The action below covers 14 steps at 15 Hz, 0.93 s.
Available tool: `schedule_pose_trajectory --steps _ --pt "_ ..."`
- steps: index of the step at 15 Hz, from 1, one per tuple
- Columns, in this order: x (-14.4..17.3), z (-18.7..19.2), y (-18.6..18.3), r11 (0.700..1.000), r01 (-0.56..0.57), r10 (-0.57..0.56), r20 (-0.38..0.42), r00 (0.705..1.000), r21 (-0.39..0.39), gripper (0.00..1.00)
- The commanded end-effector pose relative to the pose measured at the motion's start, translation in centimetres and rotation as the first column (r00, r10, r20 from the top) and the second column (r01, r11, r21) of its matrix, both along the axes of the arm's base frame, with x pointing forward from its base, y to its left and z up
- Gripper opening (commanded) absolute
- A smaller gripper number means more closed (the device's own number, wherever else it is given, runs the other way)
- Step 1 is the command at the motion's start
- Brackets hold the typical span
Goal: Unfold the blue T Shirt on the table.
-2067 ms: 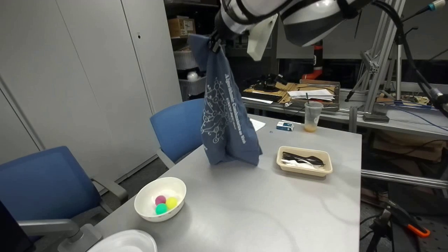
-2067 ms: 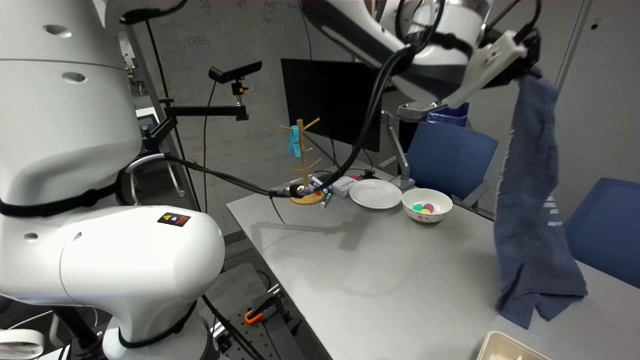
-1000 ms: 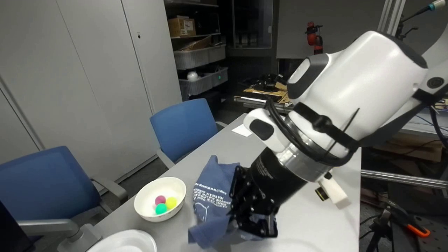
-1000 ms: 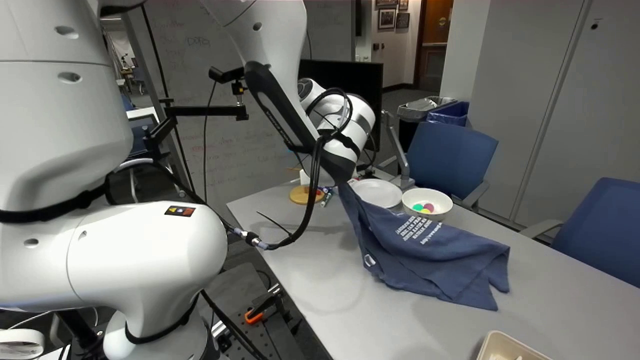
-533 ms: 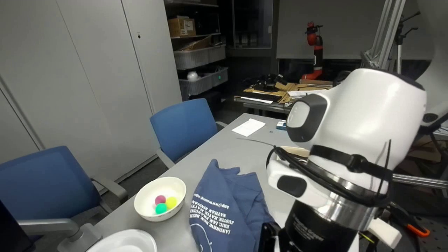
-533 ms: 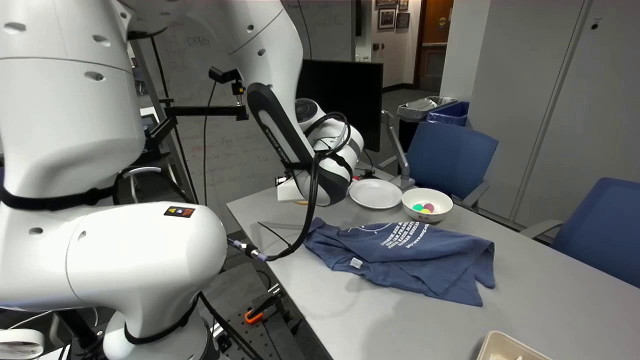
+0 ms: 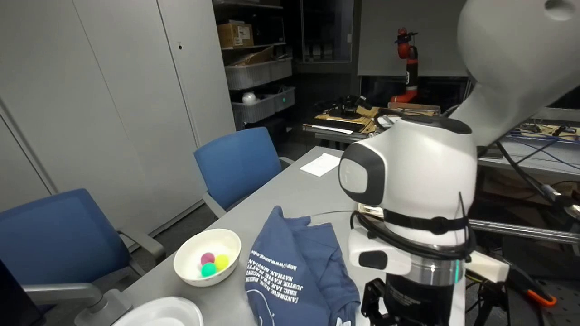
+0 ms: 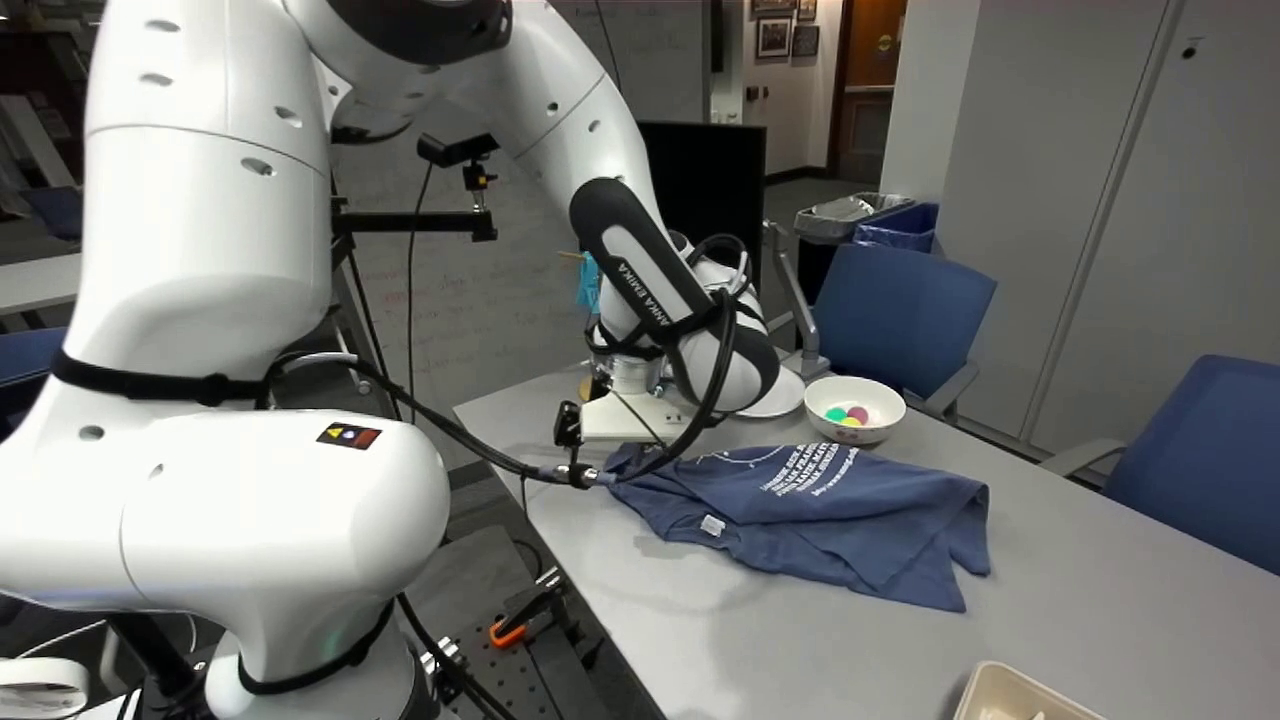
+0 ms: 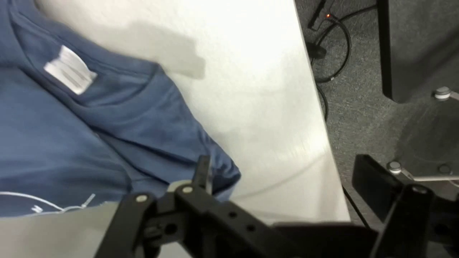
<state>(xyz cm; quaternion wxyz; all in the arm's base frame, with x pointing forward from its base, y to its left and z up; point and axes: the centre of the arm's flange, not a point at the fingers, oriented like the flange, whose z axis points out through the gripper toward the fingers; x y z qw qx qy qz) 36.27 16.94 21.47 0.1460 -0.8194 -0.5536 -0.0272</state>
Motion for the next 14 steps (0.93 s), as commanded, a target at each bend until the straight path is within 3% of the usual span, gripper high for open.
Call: schedule_pose_trajectory --steps 1,4,6,10,14 --pt "5.7 0.0 -2.3 0.992 0.085 -0.087 -0.017 0.996 -0.096 1.0" --pt "8.4 -0.8 -4.6 0.966 0.212 -0.214 -0.001 0.977 -0.147 1.0" --pt "8.8 -1.6 -5.5 0.932 0.308 -0.315 -0.007 0.949 -0.19 1.0" --pt "8.4 -4.0 -5.6 0.829 0.484 -0.512 -0.028 0.859 -0.28 1.0" --pt "9.4 -6.5 -5.1 0.748 0.595 -0.626 -0.015 0.779 -0.293 1.0"
